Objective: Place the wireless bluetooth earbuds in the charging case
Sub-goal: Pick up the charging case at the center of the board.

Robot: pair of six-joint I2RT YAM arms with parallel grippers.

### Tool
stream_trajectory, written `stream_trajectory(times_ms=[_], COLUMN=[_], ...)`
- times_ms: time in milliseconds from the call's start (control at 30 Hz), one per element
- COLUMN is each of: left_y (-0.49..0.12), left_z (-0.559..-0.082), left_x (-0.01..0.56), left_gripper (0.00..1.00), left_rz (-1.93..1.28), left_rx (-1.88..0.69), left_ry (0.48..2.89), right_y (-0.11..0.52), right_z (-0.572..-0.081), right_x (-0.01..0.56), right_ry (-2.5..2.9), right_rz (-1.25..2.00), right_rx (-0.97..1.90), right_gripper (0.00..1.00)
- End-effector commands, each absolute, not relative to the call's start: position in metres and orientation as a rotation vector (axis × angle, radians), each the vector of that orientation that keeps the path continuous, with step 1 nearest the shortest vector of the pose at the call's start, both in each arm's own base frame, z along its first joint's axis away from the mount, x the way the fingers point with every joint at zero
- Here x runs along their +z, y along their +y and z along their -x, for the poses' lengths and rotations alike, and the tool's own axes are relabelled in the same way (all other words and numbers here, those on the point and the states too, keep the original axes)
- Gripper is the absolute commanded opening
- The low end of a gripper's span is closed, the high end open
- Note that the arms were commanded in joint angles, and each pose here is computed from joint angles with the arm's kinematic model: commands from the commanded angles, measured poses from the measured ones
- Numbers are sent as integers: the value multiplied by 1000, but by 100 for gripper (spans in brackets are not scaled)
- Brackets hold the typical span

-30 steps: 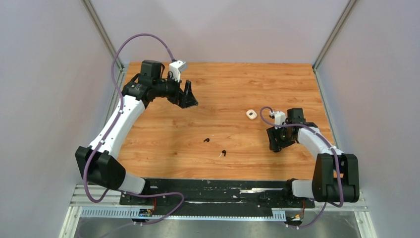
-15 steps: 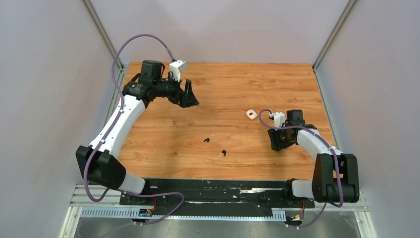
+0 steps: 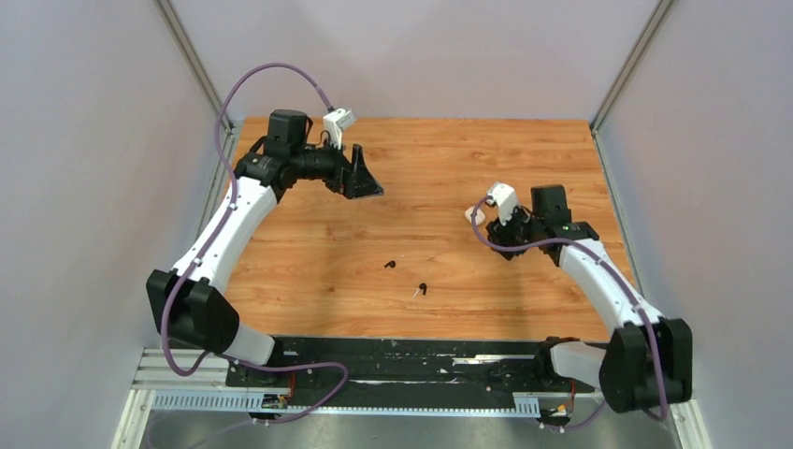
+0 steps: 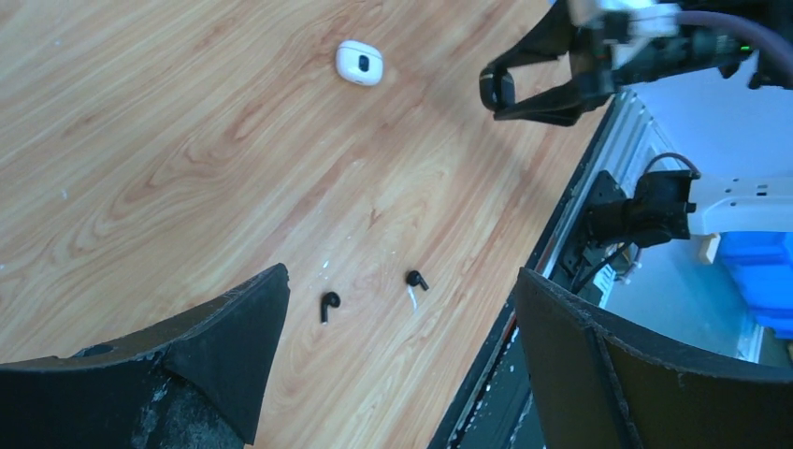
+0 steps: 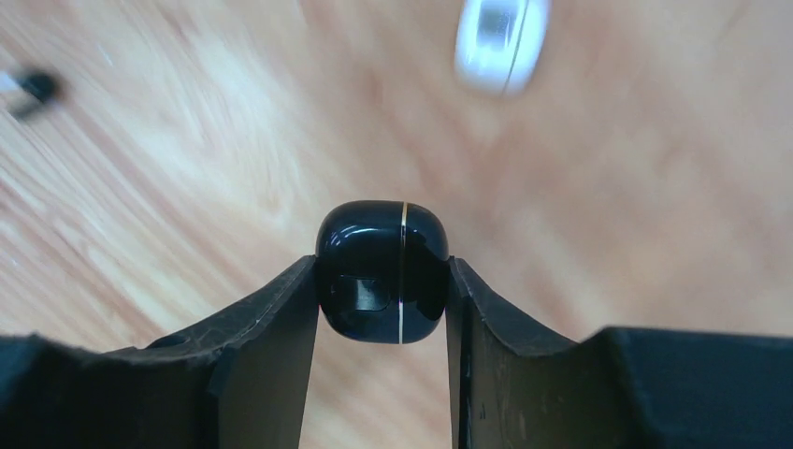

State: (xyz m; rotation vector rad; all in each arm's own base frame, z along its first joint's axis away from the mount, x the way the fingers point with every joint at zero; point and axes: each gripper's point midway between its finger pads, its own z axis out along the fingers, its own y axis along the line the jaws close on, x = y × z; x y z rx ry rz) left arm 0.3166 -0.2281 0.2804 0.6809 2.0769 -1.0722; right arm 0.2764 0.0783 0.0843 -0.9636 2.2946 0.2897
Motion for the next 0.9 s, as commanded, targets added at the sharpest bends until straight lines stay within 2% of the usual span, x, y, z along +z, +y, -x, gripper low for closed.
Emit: stream_trajectory(times_ms=[0, 100, 333, 600, 700, 867], left_y=[-245, -254, -276, -280, -277, -278], left_z=[-322, -321, -294, -293, -297, -298], left_x=[314, 335, 370, 375, 376, 369], left_gripper=[97, 95, 95, 90, 84, 81], left_rz=[-730, -754, -1014, -983, -964, -966], left_rx=[-1179, -1244, -1152, -1028, -988, -990], left_ry=[1942, 1865, 1559, 1495, 1480, 1498], right_y=[153, 194, 274, 308, 312, 314], right_z=[-314, -312, -302, -304, -306, -311], right_x=[228, 282, 356, 390, 395, 402], right_ry=[1536, 1220, 882, 820, 819, 836], right_rz=[1211, 1272, 1326, 1274, 1265, 1240], right_rx=[244, 131, 62, 26, 26, 23], right_gripper=[0, 0, 0, 0, 0, 0])
